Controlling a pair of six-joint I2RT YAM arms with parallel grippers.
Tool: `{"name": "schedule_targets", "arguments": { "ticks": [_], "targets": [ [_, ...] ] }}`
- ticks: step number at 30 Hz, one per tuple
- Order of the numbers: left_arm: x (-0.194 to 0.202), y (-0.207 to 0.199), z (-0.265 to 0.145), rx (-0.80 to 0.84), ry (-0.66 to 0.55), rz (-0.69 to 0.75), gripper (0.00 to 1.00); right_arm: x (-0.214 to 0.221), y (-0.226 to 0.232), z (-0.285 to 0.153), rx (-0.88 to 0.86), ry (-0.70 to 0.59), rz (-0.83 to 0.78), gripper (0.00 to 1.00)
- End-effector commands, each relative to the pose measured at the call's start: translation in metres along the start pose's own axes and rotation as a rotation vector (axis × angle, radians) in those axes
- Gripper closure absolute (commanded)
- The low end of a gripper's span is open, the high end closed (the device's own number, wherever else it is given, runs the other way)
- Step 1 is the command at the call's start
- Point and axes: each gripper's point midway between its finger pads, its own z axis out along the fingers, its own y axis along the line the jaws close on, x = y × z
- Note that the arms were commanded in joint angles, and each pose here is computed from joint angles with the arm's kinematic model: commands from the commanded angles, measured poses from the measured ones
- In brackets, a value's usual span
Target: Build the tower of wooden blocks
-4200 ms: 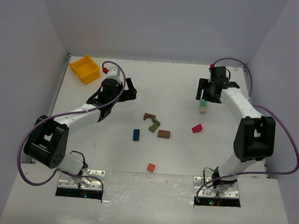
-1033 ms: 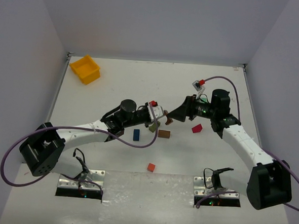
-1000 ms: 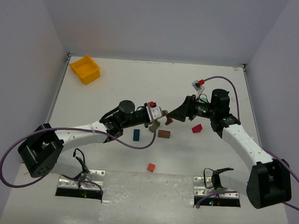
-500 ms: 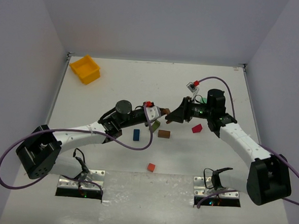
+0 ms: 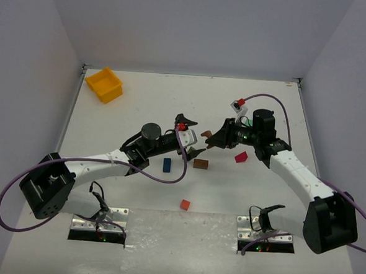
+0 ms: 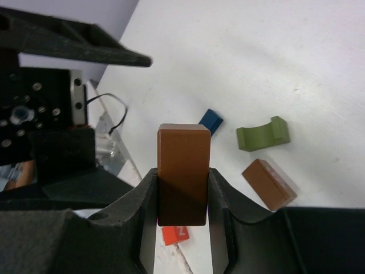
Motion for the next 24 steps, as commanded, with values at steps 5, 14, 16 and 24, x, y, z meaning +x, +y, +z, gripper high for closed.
{"name": "schedule_targets", "arguments": {
  "ticks": [5,14,16,24],
  "targets": [
    [-0.012,0.049,-0.016,-0.308,-0.071,-0.102,0.00,-0.067,-0.083,-0.040,0.542,-0.191,-0.006,0.89],
    [0.018,0.135,-0.060,-0.604,-0.102,-0.434,0.00,-0.091,-0.175,-0.108,1.110,-0.205,0.002,0.89],
    [0.025,0.142,-0.066,-0.668,-0.086,-0.446,0.00,-0.096,-0.185,-0.112,1.163,-0.192,0.008,0.89],
    [0.050,0.156,-0.088,-0.807,-0.041,-0.463,0.00,-0.104,-0.236,-0.100,1.255,-0.038,-0.068,0.89]
  ]
}}
